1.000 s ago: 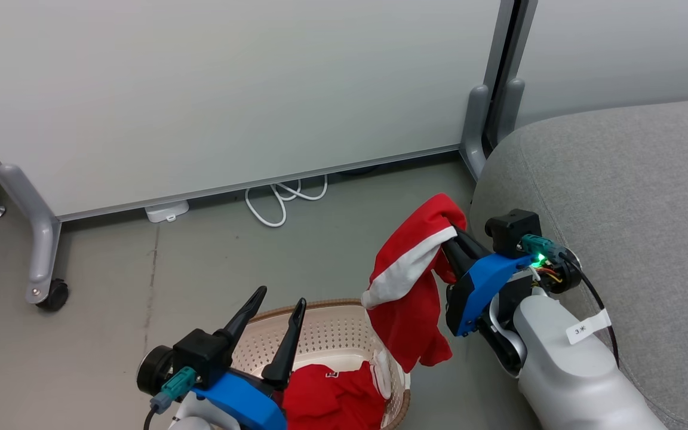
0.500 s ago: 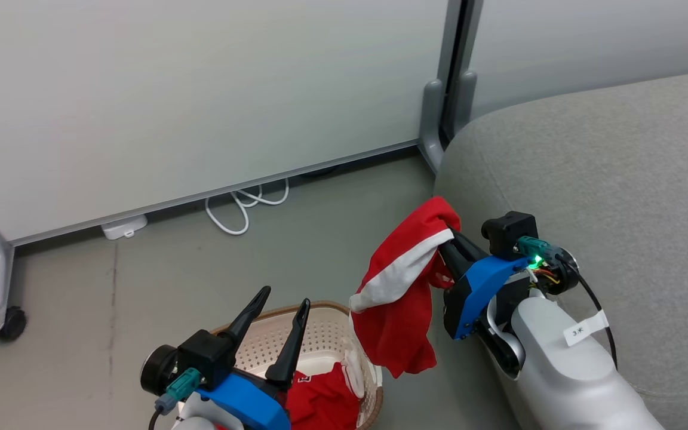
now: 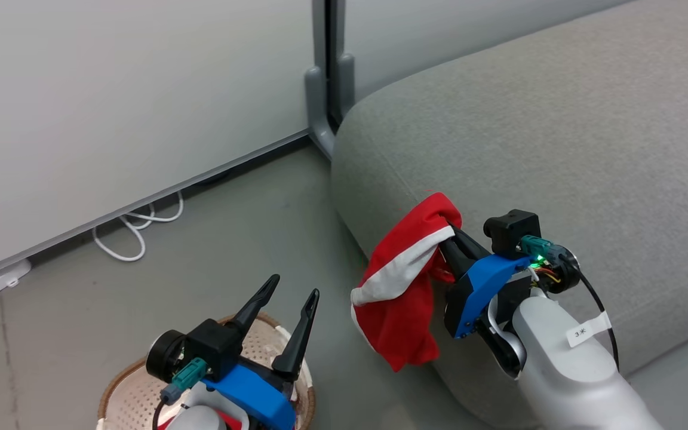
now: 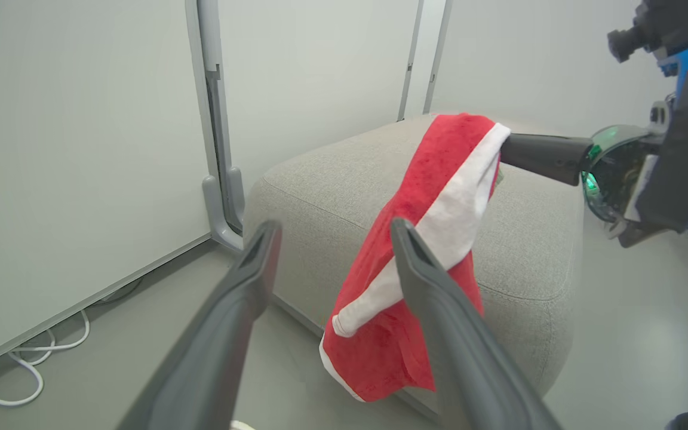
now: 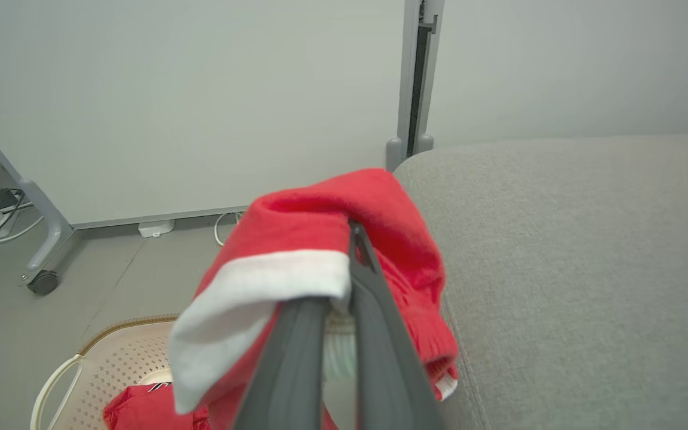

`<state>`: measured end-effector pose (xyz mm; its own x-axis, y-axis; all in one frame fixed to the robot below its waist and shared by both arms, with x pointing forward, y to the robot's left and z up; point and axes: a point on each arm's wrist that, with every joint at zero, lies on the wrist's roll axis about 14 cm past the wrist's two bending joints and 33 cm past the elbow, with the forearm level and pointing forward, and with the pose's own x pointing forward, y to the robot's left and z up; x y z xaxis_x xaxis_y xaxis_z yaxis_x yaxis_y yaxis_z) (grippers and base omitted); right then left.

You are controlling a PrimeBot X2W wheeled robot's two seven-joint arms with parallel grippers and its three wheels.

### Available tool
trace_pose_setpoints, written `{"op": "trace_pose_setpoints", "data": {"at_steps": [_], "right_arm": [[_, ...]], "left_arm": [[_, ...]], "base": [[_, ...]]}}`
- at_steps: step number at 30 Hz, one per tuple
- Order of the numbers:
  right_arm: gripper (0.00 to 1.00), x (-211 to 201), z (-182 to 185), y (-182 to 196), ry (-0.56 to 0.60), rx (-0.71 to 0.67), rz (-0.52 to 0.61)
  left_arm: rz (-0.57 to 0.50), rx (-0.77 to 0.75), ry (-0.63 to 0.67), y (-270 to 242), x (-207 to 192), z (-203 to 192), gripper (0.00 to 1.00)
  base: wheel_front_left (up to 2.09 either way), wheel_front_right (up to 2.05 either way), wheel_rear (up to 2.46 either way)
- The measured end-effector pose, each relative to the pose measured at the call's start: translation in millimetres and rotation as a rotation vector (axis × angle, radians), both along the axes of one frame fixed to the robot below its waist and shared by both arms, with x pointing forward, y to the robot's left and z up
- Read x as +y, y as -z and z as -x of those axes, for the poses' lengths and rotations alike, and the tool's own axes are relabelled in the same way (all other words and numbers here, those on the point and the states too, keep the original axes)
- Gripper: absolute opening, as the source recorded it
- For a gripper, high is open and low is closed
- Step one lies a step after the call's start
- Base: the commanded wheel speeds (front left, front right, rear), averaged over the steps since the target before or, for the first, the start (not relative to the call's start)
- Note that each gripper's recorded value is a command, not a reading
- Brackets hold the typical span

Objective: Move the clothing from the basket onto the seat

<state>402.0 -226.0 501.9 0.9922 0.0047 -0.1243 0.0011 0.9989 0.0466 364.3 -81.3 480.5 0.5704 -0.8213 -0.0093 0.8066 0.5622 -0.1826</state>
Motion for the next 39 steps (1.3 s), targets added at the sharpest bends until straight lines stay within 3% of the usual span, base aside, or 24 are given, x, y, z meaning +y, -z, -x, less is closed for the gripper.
{"op": "trace_pose_setpoints", "data": {"at_steps": [11, 27, 39], "right_arm": [[0.00, -63.5, 37.2, 11.9, 0.200, 0.019, -0.007], [0.00, -76.0, 31.6, 13.0, 0.236, 0.036, -0.006], [0.00, -192.2, -33.0, -76.2, 0.415, -0.033, 0.181]], "left_arm": [[0.013, 0.006, 0.202, 3.9, -58.3, 14.2, 1.00], [0.006, 0.019, 0.214, 13.6, -58.7, 0.4, 1.00], [0.065, -0.003, 0.178, 24.0, -51.8, -41.9, 1.00]], "base": [[0.00, 0.00, 0.00], [0.00, 0.00, 0.00], [0.00, 0.00, 0.00]]}}
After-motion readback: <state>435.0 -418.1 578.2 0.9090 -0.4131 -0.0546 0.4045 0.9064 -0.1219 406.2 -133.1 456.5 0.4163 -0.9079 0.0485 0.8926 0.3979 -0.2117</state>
